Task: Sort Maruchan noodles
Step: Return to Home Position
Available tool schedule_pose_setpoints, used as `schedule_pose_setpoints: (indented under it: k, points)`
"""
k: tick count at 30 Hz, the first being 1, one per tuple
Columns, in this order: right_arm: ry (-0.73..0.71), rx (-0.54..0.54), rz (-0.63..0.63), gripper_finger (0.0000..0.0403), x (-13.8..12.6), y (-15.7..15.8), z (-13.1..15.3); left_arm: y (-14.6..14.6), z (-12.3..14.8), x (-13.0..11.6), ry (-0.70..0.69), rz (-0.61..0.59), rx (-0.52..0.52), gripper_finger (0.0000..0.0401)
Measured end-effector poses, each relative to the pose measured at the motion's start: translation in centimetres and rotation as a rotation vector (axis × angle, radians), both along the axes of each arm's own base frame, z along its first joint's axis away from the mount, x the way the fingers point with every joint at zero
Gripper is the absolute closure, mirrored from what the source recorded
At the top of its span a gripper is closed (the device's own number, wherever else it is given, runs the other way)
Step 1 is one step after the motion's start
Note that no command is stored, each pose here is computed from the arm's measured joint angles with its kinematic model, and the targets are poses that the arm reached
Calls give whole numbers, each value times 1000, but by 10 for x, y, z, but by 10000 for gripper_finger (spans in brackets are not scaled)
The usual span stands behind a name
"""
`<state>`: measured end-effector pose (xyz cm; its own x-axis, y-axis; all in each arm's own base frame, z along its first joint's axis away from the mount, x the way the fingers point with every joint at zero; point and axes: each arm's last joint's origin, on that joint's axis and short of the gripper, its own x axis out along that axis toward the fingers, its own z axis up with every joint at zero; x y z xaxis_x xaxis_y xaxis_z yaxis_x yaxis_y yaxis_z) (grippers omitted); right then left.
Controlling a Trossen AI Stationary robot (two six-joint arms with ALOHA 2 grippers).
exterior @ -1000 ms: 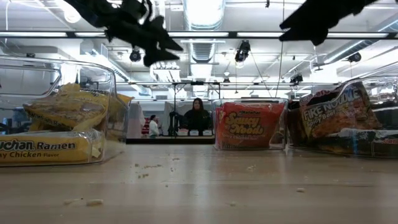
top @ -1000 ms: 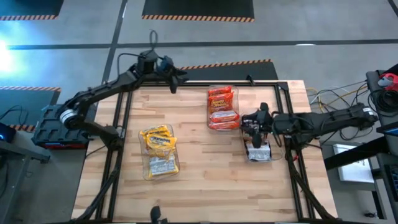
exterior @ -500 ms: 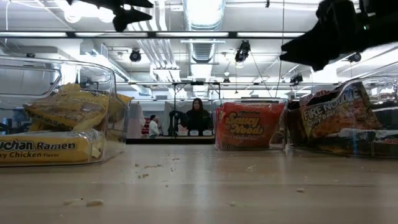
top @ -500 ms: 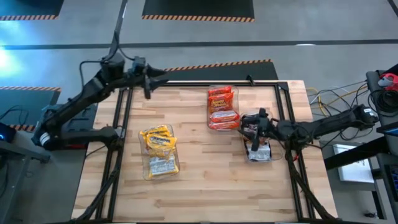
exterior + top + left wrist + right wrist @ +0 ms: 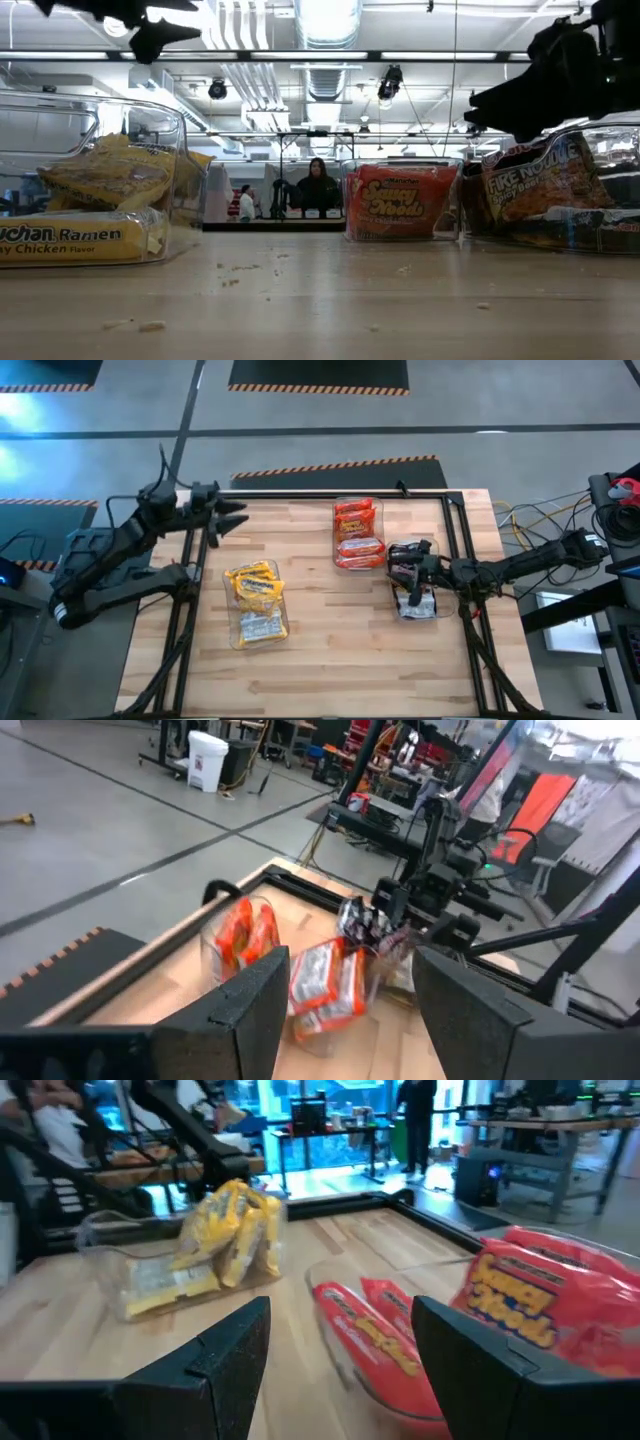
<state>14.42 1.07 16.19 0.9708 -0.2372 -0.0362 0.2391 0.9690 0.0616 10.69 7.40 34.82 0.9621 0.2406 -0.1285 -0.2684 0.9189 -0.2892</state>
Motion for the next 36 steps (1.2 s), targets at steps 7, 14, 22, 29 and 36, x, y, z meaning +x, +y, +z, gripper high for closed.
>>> schedule_pose_setpoints:
  k: [7, 14, 22, 29, 36]
  points:
    - [-4, -6, 60, 170, 0, 2, 1, -11, -59, -13, -124, 7, -11, 207]
    - [-3, -5, 58, 170, 0, 2, 0, -14, -118, -16, -285, 6, -7, 207]
    - [-2, -4, 57, 170, 0, 2, 0, -13, -157, -17, -345, 38, 19, 207]
    - [2, -6, 57, 170, 1, 2, 0, -12, -159, -16, -310, 44, 30, 207]
    - [2, -6, 57, 170, 1, 2, 0, -10, -165, -13, -264, 49, -5, 207]
